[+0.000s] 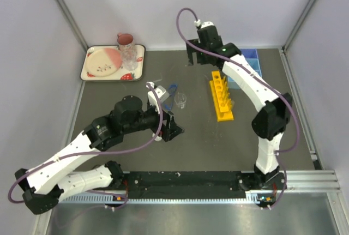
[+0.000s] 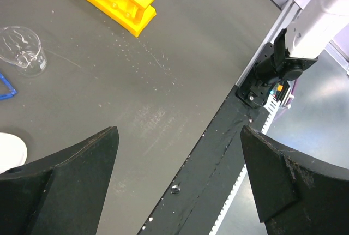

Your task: Organize the chemistry lab equipment

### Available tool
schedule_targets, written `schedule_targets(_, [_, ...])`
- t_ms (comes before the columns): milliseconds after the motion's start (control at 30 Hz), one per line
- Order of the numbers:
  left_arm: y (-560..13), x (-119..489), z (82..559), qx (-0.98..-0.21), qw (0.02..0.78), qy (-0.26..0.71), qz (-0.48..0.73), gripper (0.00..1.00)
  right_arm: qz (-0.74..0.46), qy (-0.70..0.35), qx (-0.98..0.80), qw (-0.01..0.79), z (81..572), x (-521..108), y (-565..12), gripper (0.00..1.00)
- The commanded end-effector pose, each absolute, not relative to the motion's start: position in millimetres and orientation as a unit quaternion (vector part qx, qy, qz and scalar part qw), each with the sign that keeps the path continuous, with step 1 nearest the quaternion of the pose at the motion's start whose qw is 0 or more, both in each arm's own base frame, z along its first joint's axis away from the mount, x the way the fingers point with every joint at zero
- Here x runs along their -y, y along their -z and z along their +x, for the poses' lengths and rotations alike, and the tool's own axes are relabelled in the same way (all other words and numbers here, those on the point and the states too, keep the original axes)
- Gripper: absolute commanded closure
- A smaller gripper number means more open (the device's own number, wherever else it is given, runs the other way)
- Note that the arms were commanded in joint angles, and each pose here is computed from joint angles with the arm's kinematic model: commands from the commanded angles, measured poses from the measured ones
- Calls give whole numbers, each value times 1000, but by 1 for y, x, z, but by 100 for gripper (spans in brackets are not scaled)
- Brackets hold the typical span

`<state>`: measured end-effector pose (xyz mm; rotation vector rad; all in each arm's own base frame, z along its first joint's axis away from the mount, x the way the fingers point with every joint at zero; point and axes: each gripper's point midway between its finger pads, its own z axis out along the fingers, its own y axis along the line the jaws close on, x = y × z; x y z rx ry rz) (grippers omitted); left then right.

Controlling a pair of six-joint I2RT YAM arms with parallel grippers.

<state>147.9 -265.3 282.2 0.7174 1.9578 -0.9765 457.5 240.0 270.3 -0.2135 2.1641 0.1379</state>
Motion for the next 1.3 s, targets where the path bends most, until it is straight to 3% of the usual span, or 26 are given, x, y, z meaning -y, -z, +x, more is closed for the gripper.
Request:
schedule_targets(0, [-290, 262, 151, -764, 432, 392, 275, 1, -105, -73, -887, 443, 474, -258, -255, 1])
schedule_targets(533, [-274, 256, 148, -771, 422, 388, 279, 1, -61, -55, -915, 396, 534, -239, -168, 1])
schedule_targets(1267, [-267, 255, 150, -774, 415, 389, 277, 1, -56, -10, -942, 332, 500, -210, -102, 1])
